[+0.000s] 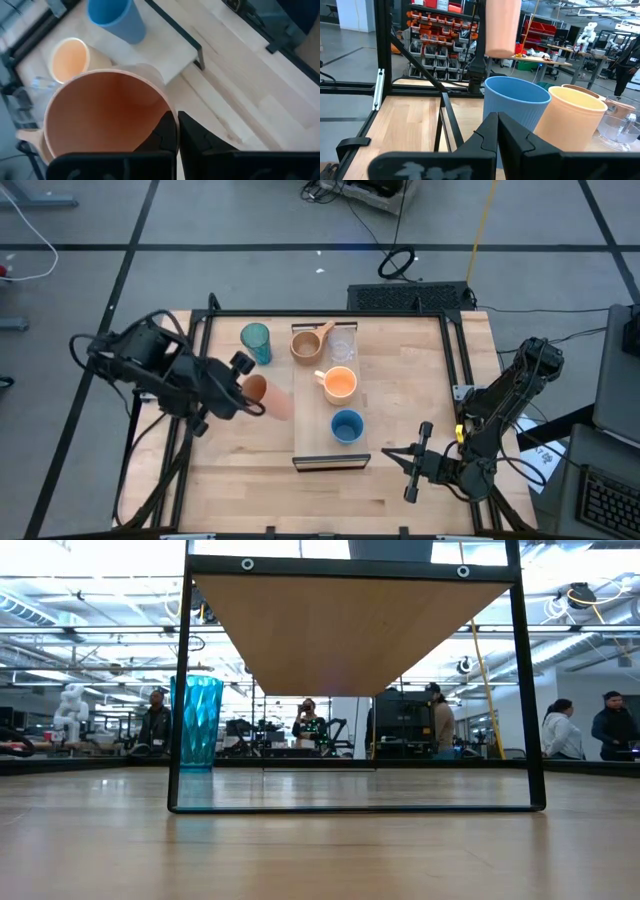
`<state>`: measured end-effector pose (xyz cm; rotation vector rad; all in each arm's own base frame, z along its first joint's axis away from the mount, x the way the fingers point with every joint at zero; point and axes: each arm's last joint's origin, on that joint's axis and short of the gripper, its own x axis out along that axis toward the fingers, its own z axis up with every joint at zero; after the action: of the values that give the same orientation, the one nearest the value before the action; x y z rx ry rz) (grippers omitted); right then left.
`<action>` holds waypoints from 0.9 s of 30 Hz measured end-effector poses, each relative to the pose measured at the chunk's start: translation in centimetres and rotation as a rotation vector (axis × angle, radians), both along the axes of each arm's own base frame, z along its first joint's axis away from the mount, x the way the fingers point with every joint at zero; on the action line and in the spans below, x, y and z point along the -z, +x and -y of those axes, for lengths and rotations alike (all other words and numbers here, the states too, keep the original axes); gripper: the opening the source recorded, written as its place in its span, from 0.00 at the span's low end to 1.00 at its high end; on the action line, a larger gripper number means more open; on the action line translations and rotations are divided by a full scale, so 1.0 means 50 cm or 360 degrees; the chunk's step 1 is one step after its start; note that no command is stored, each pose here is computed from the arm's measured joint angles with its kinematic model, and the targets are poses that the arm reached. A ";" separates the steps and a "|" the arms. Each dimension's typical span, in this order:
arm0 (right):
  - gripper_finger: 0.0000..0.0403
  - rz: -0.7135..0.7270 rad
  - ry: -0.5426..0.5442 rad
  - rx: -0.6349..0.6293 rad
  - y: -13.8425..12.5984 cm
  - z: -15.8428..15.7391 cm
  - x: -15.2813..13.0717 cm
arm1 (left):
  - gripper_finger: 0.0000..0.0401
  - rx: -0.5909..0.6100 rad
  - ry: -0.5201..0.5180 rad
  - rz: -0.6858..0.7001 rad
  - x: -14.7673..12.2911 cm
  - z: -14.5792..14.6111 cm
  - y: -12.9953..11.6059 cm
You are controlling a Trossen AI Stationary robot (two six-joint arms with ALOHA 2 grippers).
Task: Stack small to large cups/mugs on shelf
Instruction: Put the orange cup on the shelf
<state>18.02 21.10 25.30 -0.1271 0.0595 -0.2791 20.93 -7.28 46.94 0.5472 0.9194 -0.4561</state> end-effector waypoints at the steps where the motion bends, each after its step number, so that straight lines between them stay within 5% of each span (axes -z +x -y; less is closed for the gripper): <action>1: 0.00 -0.0001 -0.0001 0.0000 0.000 0.000 0.000 | 0.00 0.0001 0.0003 0.0019 -0.005 -0.004 -0.001; 10: 0.00 -0.0001 -0.0001 0.0001 0.000 0.000 0.000 | 0.00 -0.0118 0.0004 0.0117 -0.033 -0.042 0.017; 27: 0.00 0.0000 0.0001 0.0000 0.000 0.000 0.000 | 0.00 -0.0079 0.0031 -0.0010 0.004 -0.035 0.104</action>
<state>18.03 21.10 25.31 -0.1268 0.0597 -0.2793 26.16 -5.53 46.76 0.5398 0.9424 -0.4046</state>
